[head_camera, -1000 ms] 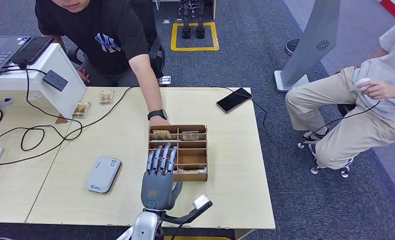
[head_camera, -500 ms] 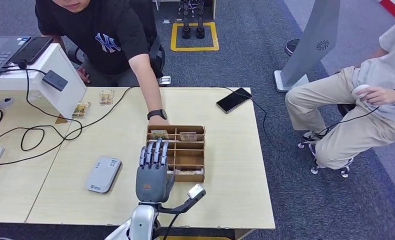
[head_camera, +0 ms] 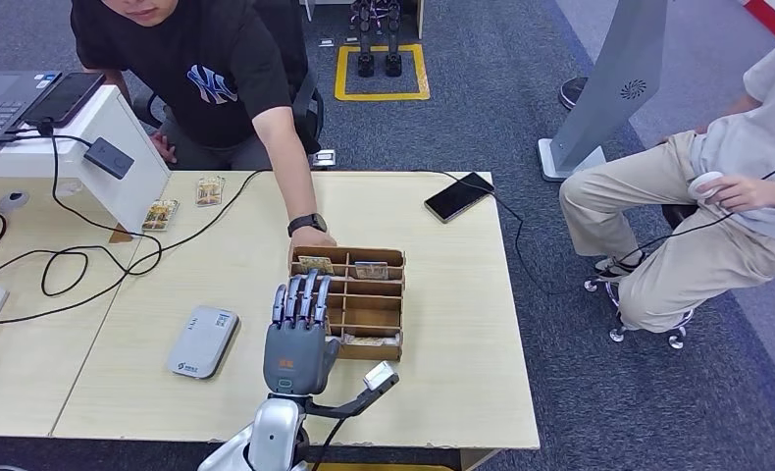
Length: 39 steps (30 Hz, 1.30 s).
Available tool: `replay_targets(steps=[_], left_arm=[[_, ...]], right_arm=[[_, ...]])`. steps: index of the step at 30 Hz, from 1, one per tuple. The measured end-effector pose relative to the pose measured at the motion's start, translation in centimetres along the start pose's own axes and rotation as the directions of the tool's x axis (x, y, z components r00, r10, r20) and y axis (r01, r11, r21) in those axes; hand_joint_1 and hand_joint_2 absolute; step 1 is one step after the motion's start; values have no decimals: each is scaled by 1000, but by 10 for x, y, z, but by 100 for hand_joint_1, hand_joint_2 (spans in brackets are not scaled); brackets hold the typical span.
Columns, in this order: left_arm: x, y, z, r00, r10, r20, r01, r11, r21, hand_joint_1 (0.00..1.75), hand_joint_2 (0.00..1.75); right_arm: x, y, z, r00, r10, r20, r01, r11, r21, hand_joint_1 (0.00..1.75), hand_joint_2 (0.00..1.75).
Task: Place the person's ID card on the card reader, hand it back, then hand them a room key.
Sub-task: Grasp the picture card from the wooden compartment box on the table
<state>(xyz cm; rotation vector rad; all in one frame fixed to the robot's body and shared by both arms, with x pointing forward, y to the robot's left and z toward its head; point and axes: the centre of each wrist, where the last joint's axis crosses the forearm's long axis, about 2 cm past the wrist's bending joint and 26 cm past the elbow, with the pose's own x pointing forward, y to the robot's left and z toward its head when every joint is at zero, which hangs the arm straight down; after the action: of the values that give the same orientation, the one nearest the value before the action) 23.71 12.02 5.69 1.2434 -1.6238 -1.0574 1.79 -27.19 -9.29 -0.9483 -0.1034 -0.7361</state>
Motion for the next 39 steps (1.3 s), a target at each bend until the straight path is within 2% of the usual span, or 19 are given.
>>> replay_targets(steps=[31, 33, 36, 39], left_arm=[[-19, -1, -1, 998, -35, -49, 36, 999, 13, 0, 175], [-21, -1, -1, 998, -38, -49, 39, 999, 14, 9, 175], [-22, -1, -1, 998, -40, -49, 41, 999, 14, 36, 175], [-23, -2, 0, 998, -43, -49, 44, 999, 12, 49, 175]], right_arm=[[0, 0, 0, 1000, -14, -14, 14, 1000, -3, 0, 175], [0, 0, 0, 1000, -17, -11, 17, 1000, -4, 0, 175], [0, 0, 0, 1000, -17, -11, 17, 1000, -4, 0, 175], [0, 0, 0, 1000, -12, -12, 12, 1000, -3, 0, 175]])
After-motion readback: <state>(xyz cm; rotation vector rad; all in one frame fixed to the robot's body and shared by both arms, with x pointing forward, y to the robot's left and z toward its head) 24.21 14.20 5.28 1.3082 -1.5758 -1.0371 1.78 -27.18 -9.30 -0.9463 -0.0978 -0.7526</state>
